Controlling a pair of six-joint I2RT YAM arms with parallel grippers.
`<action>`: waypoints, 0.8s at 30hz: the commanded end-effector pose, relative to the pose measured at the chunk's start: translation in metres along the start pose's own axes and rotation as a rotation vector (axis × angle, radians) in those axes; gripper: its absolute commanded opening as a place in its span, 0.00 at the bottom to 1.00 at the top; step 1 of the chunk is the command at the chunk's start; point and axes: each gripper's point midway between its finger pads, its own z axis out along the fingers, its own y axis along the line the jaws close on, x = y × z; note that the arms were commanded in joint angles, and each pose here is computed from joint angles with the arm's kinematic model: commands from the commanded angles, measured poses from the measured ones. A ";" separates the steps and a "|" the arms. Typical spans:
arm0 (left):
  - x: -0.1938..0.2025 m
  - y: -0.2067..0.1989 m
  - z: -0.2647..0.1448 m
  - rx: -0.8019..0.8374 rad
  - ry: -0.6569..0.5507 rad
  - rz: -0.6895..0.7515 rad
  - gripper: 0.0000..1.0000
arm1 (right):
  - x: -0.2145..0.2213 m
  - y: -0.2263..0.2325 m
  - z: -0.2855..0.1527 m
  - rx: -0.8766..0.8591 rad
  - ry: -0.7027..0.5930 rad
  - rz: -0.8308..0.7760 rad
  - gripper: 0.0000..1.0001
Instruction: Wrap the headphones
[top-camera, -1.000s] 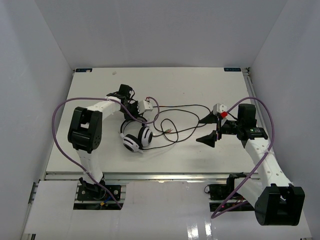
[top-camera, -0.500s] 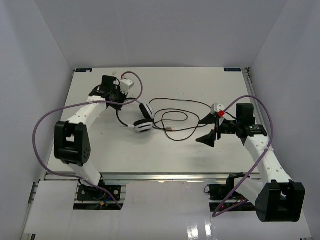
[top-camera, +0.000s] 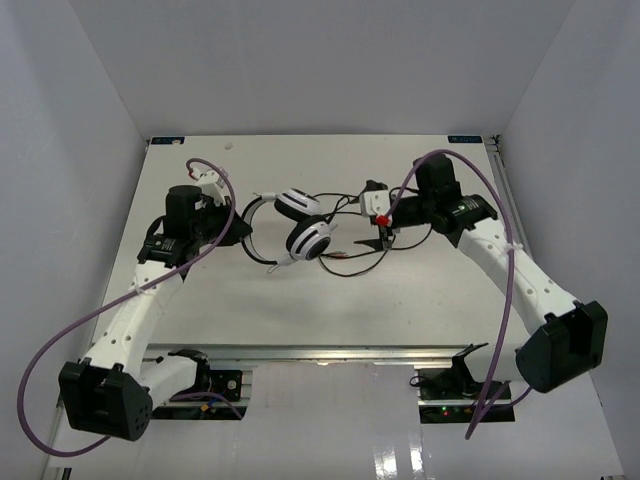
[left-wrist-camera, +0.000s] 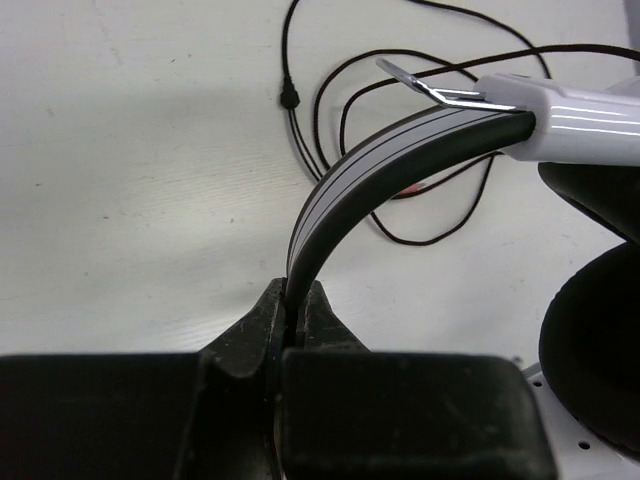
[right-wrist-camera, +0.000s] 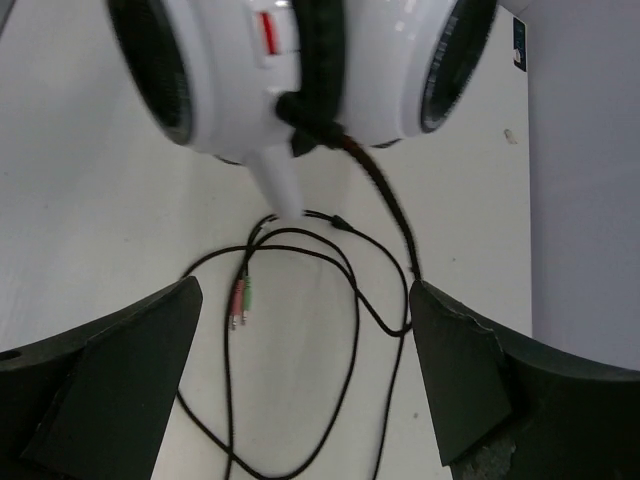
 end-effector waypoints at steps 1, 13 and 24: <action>-0.015 -0.036 -0.036 0.128 -0.068 -0.002 0.00 | -0.027 -0.052 0.007 0.041 0.018 -0.137 0.90; -0.029 -0.074 -0.082 0.253 -0.135 -0.030 0.00 | -0.017 -0.047 0.054 -0.091 -0.179 0.079 0.98; -0.088 -0.117 -0.135 0.360 -0.304 -0.168 0.00 | -0.076 0.002 0.053 -0.347 -0.518 0.397 0.96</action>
